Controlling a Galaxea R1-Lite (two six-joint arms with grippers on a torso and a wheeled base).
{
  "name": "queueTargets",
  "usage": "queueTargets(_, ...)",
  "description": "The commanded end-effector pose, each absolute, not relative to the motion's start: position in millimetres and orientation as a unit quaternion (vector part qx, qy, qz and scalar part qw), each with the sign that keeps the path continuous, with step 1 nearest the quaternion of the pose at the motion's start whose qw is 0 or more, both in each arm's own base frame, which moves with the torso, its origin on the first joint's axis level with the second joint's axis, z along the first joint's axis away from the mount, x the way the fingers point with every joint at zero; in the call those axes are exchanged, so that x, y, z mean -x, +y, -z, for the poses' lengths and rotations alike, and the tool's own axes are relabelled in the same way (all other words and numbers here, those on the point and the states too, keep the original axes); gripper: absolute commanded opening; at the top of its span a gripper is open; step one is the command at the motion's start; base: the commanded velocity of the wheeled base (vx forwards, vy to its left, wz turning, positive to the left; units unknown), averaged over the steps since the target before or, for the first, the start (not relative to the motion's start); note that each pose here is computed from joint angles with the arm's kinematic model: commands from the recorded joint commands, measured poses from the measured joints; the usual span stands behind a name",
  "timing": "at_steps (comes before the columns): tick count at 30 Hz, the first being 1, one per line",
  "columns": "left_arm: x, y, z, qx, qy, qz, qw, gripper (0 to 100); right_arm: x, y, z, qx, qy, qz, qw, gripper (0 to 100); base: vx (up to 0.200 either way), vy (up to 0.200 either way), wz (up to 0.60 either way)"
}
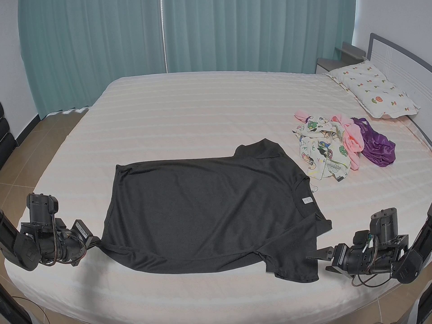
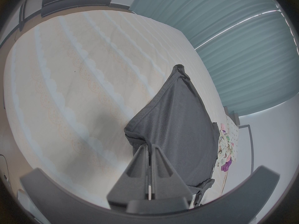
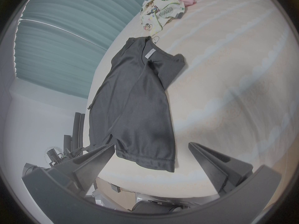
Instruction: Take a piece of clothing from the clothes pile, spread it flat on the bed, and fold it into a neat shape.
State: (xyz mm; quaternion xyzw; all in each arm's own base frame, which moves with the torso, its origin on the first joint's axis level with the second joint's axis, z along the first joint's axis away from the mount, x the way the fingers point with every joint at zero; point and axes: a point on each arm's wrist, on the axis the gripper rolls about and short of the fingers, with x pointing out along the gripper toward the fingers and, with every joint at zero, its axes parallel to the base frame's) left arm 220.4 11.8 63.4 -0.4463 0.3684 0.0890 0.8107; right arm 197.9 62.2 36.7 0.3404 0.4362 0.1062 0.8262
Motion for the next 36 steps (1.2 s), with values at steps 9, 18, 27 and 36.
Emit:
queueTargets(9, -221, 12, -63, 0.447, 0.369, -0.09, 0.81, 0, -209, 82, -18, -0.329, 0.471, -0.115, 0.81, 100, 0.0, 0.0, 0.0)
queueTargets(18, -221, 12, -63, 0.447, 0.369, -0.09, 0.81, 0, -212, 87, -17, -0.33, 0.47, -0.113, 0.811, 0, 0.0, 0.0, 0.0)
queueTargets(27, -217, 12, -65, 0.446, 0.366, -0.089, 0.812, 0, -183, 65, -36, -0.34, 0.449, -0.098, 0.821, 0, 0.0, 0.0, 0.0)
queueTargets(36, -204, 11, -83, 0.445, 0.334, -0.073, 0.828, 0, -150, 52, -67, -0.35, 0.415, -0.115, 0.832, 0, 0.0, 0.0, 0.0)
